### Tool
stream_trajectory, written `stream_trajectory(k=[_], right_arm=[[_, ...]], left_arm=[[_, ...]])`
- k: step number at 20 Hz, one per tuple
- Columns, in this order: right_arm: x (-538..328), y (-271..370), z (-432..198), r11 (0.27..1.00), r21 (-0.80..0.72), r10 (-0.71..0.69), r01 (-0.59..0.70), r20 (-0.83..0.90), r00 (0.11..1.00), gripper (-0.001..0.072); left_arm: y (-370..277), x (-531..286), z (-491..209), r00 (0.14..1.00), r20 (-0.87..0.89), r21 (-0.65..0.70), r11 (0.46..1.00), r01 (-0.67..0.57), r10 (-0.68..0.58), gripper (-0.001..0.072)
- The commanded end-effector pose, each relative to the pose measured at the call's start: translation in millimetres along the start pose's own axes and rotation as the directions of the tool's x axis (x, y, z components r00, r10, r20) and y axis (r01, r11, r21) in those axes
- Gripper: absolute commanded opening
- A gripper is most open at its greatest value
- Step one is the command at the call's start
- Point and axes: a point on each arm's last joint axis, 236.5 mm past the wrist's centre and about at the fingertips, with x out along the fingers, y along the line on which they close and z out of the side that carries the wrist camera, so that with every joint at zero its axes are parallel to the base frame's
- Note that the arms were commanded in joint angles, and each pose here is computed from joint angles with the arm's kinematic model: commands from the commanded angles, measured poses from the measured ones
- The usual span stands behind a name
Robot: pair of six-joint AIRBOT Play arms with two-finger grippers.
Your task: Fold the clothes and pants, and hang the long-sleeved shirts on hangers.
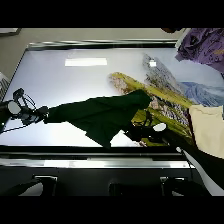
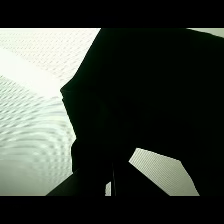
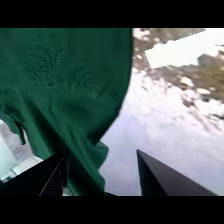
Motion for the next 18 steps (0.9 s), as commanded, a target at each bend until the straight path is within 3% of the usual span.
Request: stream_trajectory(k=[1, 2, 4, 5, 6, 7, 10, 12, 15, 18], right_arm=[[14.0, 7.0, 10.3, 0.999, 0.021, 0.032, -0.033, 0.042, 0.999, 0.0479], [17.2, 8.9, 13.4, 0.999, 0.022, 0.035, -0.036, 0.043, 0.998, 0.0474], [24.2, 11.9, 18.9, 0.999, 0.023, 0.034, -0.035, 0.039, 0.999, 0.0362], [27.4, 13.1, 20.3, 0.999, 0.022, 0.034, -0.035, 0.033, 0.999, 0.0271], [28.6, 15.7, 22.0, 0.999, 0.011, 0.037, -0.038, 0.033, 0.999, 0.0097], [27.0, 20.3, 25.7, 0.999, 0.003, 0.046, -0.046, 0.042, 0.998, 0.0025], [10.1, 57.7, 36.6, 0.991, -0.088, 0.107, -0.100, 0.084, 0.991, 0.0023], [-21.7, 112.4, 49.0, 0.960, -0.227, 0.199, -0.164, 0.144, 0.969, 0.0022], [-112.8, 196.7, 77.1, 0.876, -0.429, 0.346, -0.218, 0.245, 0.906, 0.0022], [-244.7, 257.9, 93.2, 0.780, -0.613, 0.440, -0.125, 0.394, 0.807, 0.0022]], left_arm=[[0.1, 0.3, -0.1, 1.000, 0.000, 0.001, 1.000, -0.001, 0.001, 0.0017], [0.0, 0.3, 0.2, 1.000, 0.001, 0.001, 1.000, 0.000, 0.000, 0.0017], [0.0, 0.3, 0.2, 1.000, 0.001, 0.001, 1.000, 0.000, 0.000, 0.0017], [0.0, 0.3, 0.2, 1.000, 0.001, 0.001, 1.000, 0.000, 0.000, 0.0017], [0.0, 0.3, 0.1, 1.000, 0.001, 0.001, 1.000, 0.000, 0.000, 0.0017], [0.1, 0.2, -0.2, 1.000, -0.001, 0.001, 1.000, -0.001, 0.001, 0.0017], [-2.6, -8.6, 5.2, 1.000, 0.018, 0.057, 0.998, 0.005, -0.007, 0.0017], [-5.6, -32.4, 22.8, 0.998, 0.068, 0.105, 0.994, -0.004, -0.003, 0.0016], [-4.0, -107.9, 73.9, 0.967, 0.254, 0.152, 0.985, -0.076, 0.035, 0.0015], [-11.2, -226.9, 120.7, 0.856, 0.517, 0.151, 0.984, -0.099, 0.007, 0.0016]])
